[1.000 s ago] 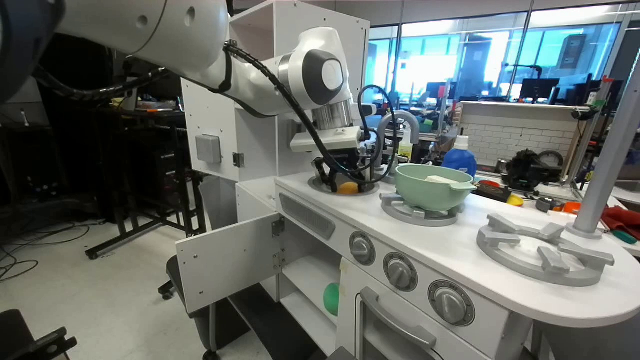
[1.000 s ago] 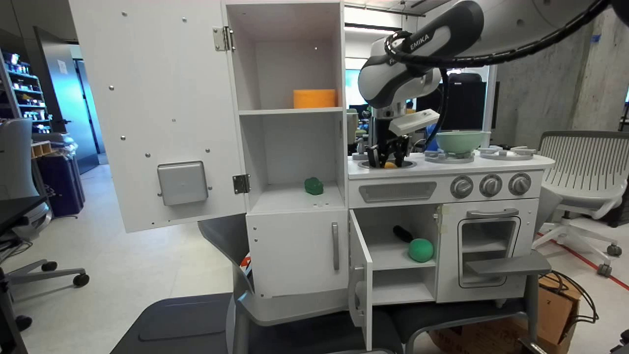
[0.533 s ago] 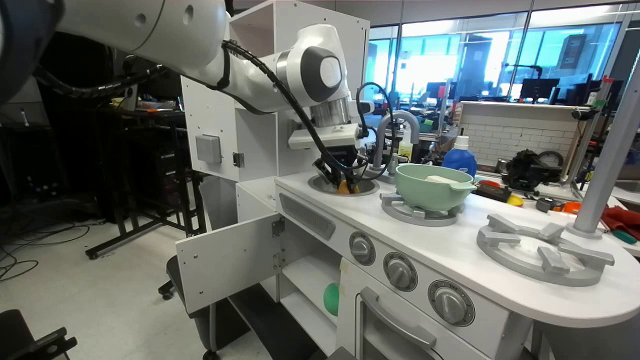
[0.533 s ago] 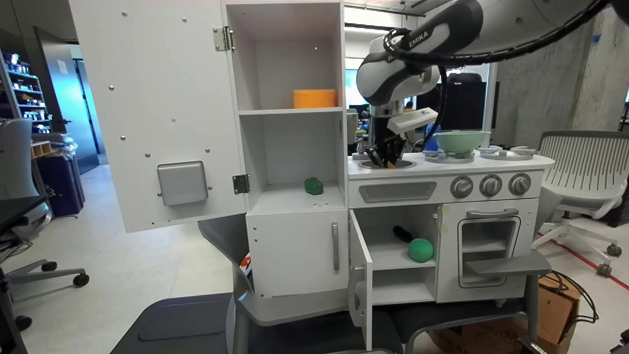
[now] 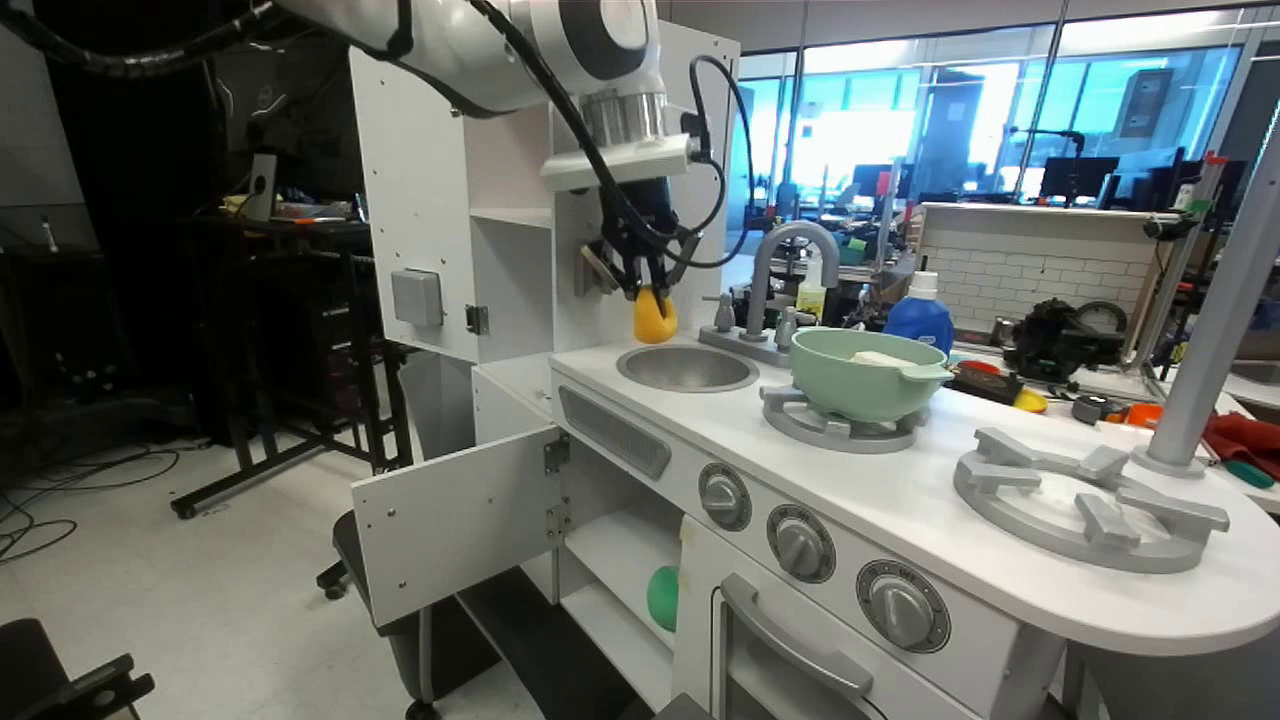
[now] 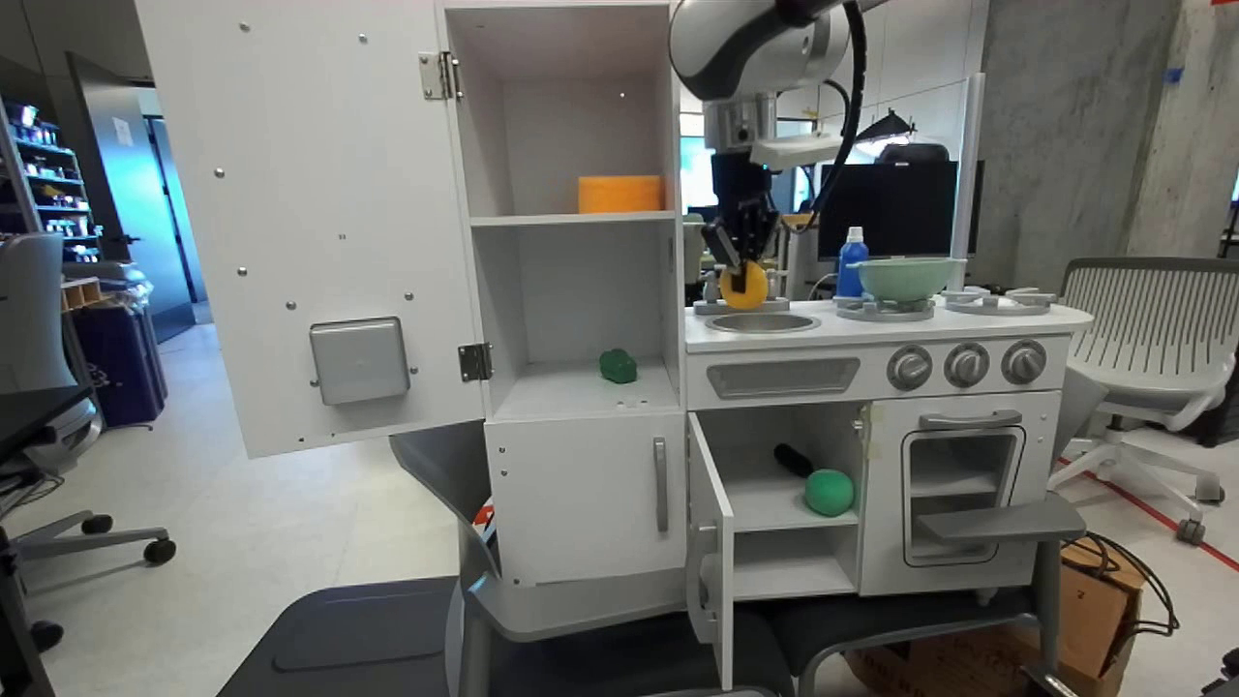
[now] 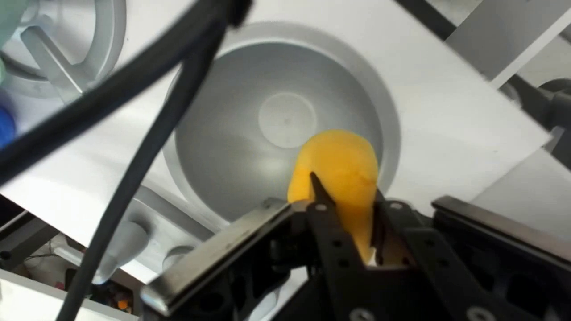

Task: Open the bottom cabinet and put the green and yellow balls in the cabinet

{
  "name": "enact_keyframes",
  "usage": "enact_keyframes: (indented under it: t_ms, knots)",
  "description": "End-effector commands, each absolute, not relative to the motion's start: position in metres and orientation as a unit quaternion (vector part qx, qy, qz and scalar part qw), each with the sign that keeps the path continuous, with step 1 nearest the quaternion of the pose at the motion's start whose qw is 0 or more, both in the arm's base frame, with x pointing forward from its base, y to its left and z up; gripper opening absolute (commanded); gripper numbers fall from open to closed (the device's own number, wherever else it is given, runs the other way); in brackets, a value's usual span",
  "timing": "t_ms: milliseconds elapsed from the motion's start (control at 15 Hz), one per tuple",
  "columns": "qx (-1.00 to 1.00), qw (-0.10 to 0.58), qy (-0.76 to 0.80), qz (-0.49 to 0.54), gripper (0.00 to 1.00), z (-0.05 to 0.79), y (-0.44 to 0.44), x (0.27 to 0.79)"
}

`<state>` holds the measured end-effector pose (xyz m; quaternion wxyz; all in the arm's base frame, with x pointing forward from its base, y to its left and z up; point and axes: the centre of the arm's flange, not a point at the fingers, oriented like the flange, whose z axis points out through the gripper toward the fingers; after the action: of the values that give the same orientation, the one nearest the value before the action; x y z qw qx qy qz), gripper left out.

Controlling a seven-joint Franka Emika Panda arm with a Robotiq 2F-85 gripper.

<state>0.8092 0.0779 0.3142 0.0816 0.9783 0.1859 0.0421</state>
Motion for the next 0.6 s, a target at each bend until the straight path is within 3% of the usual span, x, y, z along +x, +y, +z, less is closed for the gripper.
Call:
enact_keyframes:
  t_ms: [0,533]
  knots:
    - [0.968,0.075,0.238,-0.017,0.05,0.354,0.087,0.76]
    - [0.922,0.06,0.354,-0.145,0.05,0.385,0.097,0.687]
